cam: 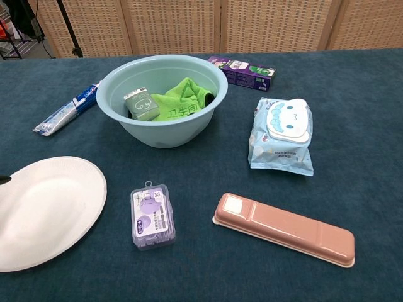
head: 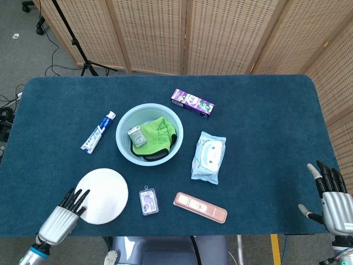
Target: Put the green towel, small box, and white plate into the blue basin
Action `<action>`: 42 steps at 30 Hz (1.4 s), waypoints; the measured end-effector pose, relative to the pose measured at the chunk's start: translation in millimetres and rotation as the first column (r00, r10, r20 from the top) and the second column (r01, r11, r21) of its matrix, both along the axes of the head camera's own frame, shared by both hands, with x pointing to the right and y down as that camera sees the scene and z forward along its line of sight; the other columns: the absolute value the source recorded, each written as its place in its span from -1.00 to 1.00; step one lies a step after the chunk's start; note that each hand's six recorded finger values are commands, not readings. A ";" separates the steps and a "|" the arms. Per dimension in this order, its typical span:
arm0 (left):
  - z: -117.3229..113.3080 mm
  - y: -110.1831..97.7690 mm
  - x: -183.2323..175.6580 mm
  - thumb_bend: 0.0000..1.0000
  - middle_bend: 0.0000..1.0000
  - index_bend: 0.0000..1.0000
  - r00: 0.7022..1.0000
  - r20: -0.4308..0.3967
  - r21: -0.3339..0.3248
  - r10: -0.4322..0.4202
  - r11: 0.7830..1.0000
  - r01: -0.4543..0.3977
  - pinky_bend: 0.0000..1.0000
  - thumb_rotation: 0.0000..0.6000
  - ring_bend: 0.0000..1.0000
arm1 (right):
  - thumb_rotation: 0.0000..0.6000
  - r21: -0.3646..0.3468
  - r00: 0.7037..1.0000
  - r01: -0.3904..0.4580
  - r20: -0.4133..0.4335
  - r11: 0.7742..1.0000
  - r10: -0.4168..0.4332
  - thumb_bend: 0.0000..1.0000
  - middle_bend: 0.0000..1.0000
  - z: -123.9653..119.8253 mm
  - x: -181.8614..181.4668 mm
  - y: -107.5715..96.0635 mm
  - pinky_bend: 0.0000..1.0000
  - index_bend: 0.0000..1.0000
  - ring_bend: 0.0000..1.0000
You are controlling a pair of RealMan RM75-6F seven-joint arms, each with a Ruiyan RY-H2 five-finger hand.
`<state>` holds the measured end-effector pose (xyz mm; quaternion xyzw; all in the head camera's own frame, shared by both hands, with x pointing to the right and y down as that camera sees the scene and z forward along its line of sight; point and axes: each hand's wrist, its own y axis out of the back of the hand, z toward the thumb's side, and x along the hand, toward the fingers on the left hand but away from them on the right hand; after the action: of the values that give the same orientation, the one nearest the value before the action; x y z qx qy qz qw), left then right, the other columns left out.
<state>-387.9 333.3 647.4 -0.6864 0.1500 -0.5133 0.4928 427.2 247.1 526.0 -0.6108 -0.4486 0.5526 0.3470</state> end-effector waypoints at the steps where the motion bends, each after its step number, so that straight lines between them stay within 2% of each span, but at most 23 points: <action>1: 1.2 0.1 -0.3 -0.48 -1.00 -0.16 1.000 0.001 0.002 0.000 1.000 0.000 -0.96 1.00 -1.00 | 1.00 0.000 1.000 0.000 0.000 1.000 0.000 -0.69 -1.00 0.0 0.0 0.0 -1.00 -0.88 -1.00; 22: 22.5 -1.2 10.5 -0.38 -1.00 -0.08 1.000 -0.012 0.055 0.010 0.998 -0.010 -0.96 1.00 -1.00 | 1.00 -0.004 1.000 0.001 0.001 1.000 -0.001 -0.69 -1.00 0.5 -0.3 0.3 -1.00 -0.88 -1.00; 25: 24.1 -2.1 10.2 -0.31 -1.00 0.07 1.000 -0.014 0.061 0.002 0.998 -0.001 -0.96 1.00 -1.00 | 1.00 -0.003 1.000 0.001 0.001 1.000 -0.001 -0.69 -1.00 0.4 -0.4 0.2 -1.00 -0.88 -1.00; 29: 25.9 -2.9 10.0 -0.21 -1.00 0.40 1.000 -0.016 0.068 -0.006 0.998 0.007 -0.96 1.00 -0.99 | 1.00 -0.004 1.000 0.001 0.000 1.000 -0.001 -0.69 -1.00 0.5 -0.5 0.3 -1.00 -0.88 -1.00; 32: 25.4 -5.7 10.2 -0.16 -1.00 0.54 1.000 -0.026 0.086 -0.015 0.996 0.018 -0.96 1.00 -0.97 | 1.00 -0.004 1.000 0.001 0.000 1.000 -0.001 -0.69 -1.00 0.8 -0.6 0.2 -1.00 -0.88 -1.00; 42: 17.5 -19.8 11.4 -0.11 -0.98 0.61 0.997 -0.070 0.169 -0.032 0.985 0.044 -0.96 1.00 -0.95 | 1.00 -0.003 1.000 0.001 0.002 1.000 -0.001 -0.69 -1.00 0.6 -0.7 0.3 -1.00 -0.88 -1.00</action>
<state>-376.5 313.6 664.8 -0.6555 0.2230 -0.4847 0.5345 426.5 247.4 526.6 -0.6121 -0.4478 0.5525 0.3459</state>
